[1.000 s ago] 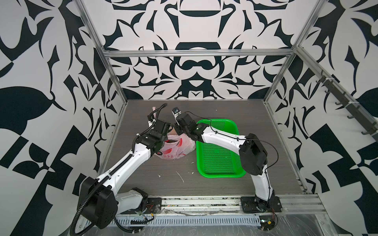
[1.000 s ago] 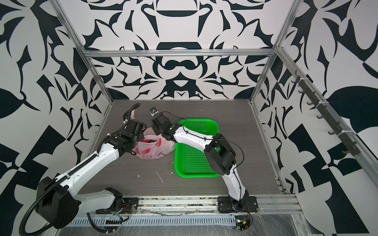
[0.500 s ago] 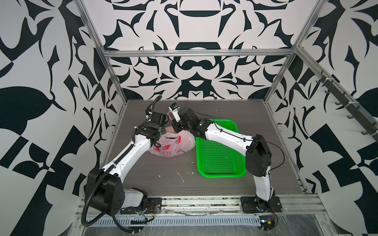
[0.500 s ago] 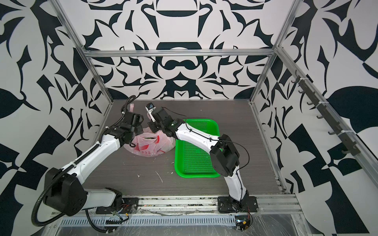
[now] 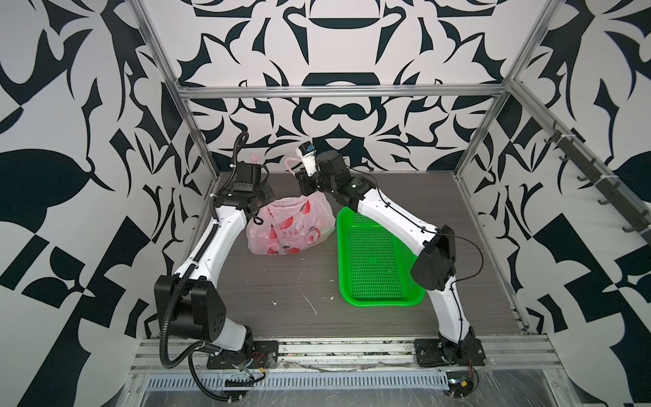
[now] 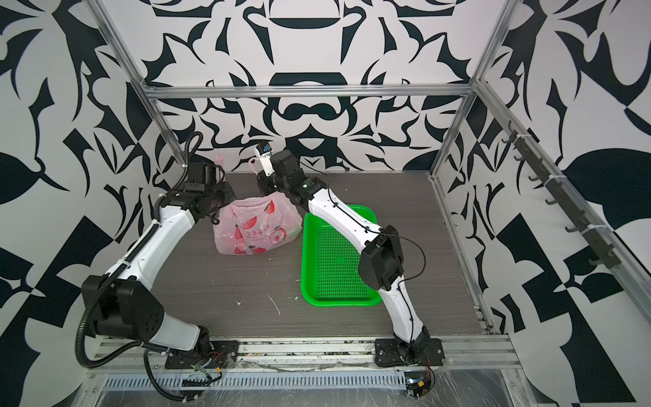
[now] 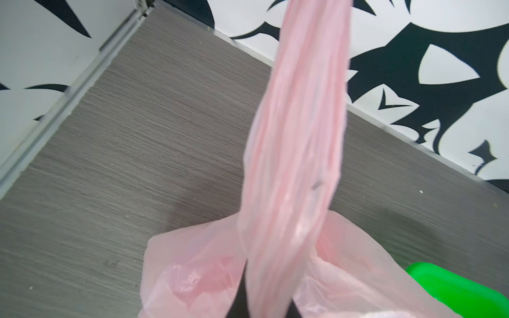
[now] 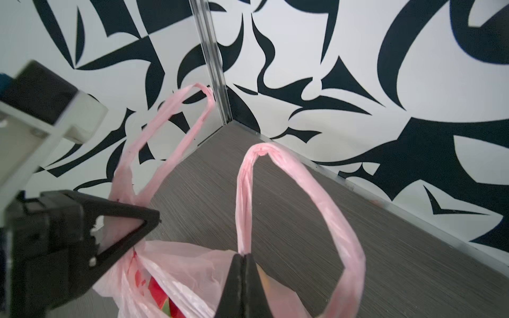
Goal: Untie the knot of the plastic bag and take out the fruit
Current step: Pick up the plastic bag from the center of the table, then place the plastic bag at the top-left of the table.
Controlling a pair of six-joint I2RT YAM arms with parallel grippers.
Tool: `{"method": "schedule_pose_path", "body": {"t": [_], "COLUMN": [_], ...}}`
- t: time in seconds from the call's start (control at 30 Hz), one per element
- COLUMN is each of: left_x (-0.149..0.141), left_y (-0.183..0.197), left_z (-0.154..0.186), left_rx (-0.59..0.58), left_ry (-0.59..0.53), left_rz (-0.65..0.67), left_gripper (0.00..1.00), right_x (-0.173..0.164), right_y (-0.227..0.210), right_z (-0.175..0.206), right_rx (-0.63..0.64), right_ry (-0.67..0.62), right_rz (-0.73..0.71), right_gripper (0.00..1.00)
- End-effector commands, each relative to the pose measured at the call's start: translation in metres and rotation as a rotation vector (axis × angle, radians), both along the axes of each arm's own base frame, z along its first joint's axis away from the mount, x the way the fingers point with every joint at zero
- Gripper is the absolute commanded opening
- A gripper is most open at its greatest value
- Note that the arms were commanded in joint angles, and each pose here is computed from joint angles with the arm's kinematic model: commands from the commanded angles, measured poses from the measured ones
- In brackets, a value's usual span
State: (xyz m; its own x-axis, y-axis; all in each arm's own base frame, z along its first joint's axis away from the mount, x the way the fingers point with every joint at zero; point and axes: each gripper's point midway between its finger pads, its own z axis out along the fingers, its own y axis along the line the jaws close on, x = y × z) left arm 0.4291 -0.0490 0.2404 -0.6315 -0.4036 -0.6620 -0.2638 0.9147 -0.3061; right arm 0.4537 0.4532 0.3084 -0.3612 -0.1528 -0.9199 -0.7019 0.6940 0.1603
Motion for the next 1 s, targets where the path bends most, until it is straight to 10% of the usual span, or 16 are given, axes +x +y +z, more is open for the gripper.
{"method": "schedule_pose_path", "body": {"t": [0.0,0.97], "left_x": [-0.008,-0.129], "left_y": [-0.008,-0.039], "left_z": [-0.003,-0.004], "left_rx": [-0.051,-0.126], "left_ry": [0.057,0.138], "left_rz": [-0.067,-0.226], "left_gripper": [0.13,0.78], "right_x": [-0.012,-0.102], "right_y": [-0.003,-0.045], "right_z": [0.032,-0.02], "right_rx": [0.065,0.116], "right_ry": [-0.013,0.109], "right_rz": [0.036,0.065], "right_gripper": [0.0,0.0]}}
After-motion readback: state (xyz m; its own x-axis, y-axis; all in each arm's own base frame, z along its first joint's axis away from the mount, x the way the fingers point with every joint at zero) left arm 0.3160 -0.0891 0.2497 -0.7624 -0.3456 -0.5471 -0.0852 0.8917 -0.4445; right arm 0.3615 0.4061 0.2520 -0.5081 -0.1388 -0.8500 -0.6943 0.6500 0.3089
